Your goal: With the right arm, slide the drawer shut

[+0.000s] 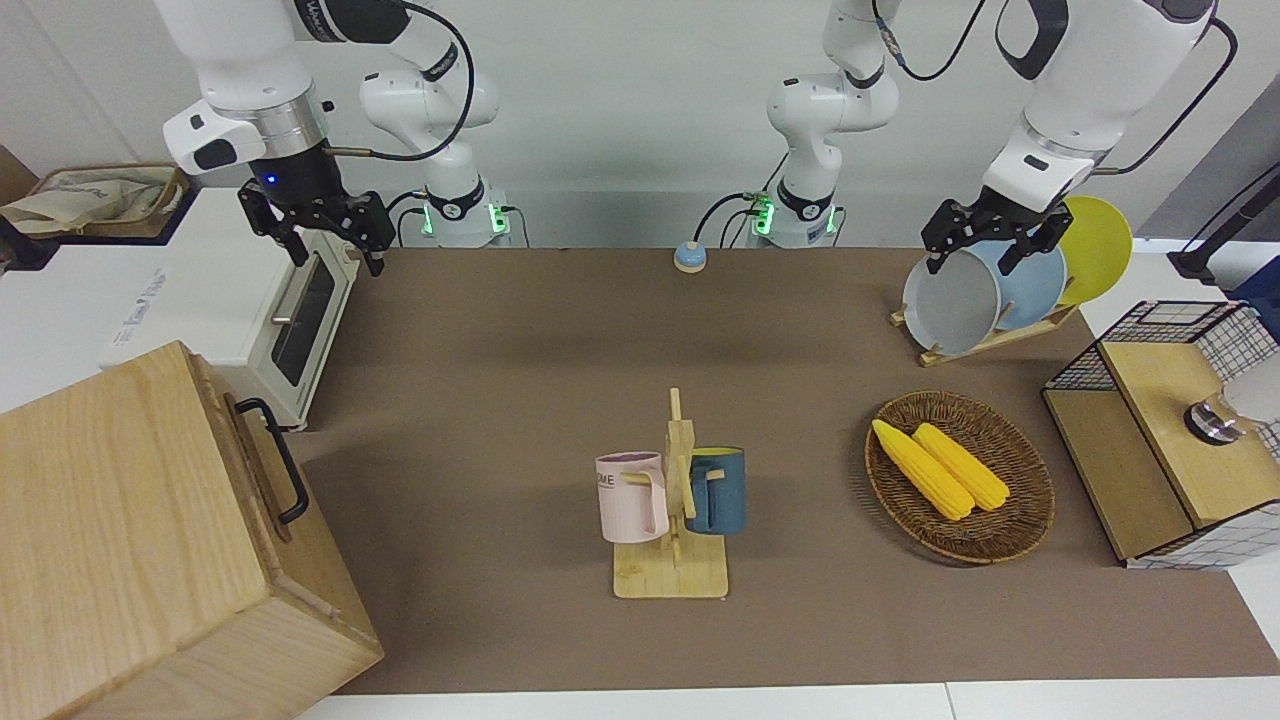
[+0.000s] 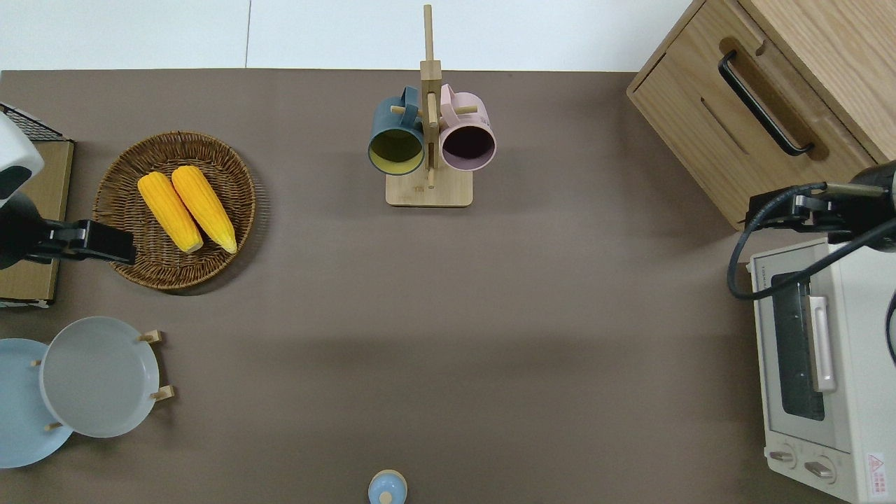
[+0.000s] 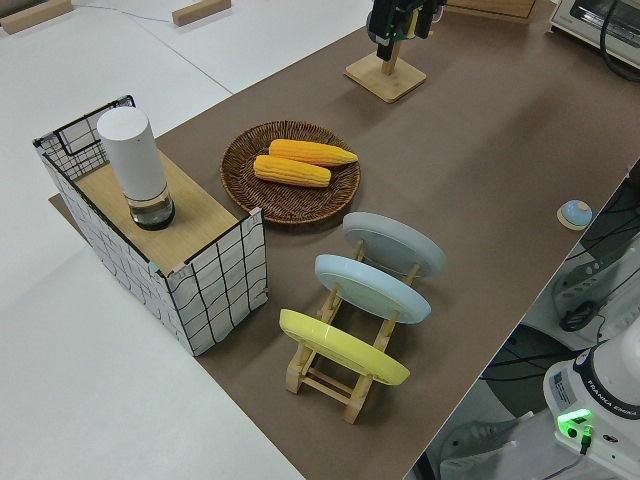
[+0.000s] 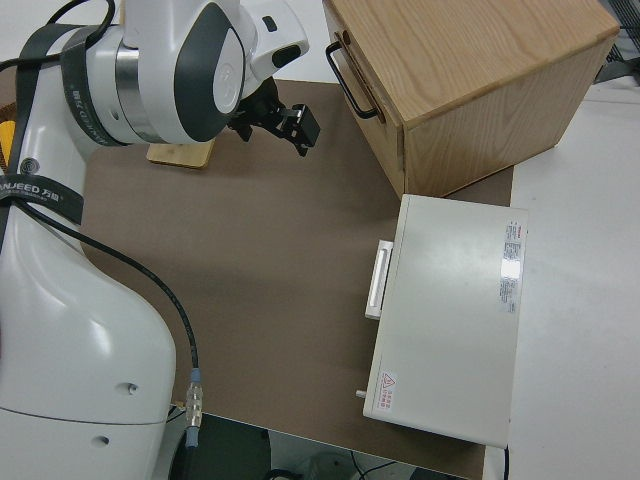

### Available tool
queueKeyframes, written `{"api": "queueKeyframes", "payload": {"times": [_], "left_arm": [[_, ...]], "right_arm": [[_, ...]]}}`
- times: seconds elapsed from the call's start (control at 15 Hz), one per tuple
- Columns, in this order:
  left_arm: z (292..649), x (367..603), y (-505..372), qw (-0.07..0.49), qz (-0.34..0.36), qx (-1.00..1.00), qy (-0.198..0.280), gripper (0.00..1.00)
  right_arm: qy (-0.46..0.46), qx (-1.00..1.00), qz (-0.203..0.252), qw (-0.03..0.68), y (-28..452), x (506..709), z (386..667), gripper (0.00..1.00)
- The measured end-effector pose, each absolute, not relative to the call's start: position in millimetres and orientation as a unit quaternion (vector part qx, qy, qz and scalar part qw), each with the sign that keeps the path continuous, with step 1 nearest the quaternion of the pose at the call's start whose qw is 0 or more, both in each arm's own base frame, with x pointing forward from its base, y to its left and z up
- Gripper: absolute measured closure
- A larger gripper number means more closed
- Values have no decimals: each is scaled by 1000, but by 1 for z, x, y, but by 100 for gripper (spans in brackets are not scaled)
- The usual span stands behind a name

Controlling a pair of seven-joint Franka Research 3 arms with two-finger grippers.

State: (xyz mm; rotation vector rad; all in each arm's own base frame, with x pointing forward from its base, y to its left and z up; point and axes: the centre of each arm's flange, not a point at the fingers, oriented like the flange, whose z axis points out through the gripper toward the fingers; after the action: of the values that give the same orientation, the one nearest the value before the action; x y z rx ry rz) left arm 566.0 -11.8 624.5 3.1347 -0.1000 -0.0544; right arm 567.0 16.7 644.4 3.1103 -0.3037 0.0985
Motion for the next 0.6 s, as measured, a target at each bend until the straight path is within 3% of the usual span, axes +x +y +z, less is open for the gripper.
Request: {"api": "queueKeyframes", "payload": {"times": [0.6], "left_arm": [[625, 566, -12, 2, -17, 999, -32, 0]], "right_arm": [[-20, 1000, 2, -1, 15, 591, 620, 1]]}}
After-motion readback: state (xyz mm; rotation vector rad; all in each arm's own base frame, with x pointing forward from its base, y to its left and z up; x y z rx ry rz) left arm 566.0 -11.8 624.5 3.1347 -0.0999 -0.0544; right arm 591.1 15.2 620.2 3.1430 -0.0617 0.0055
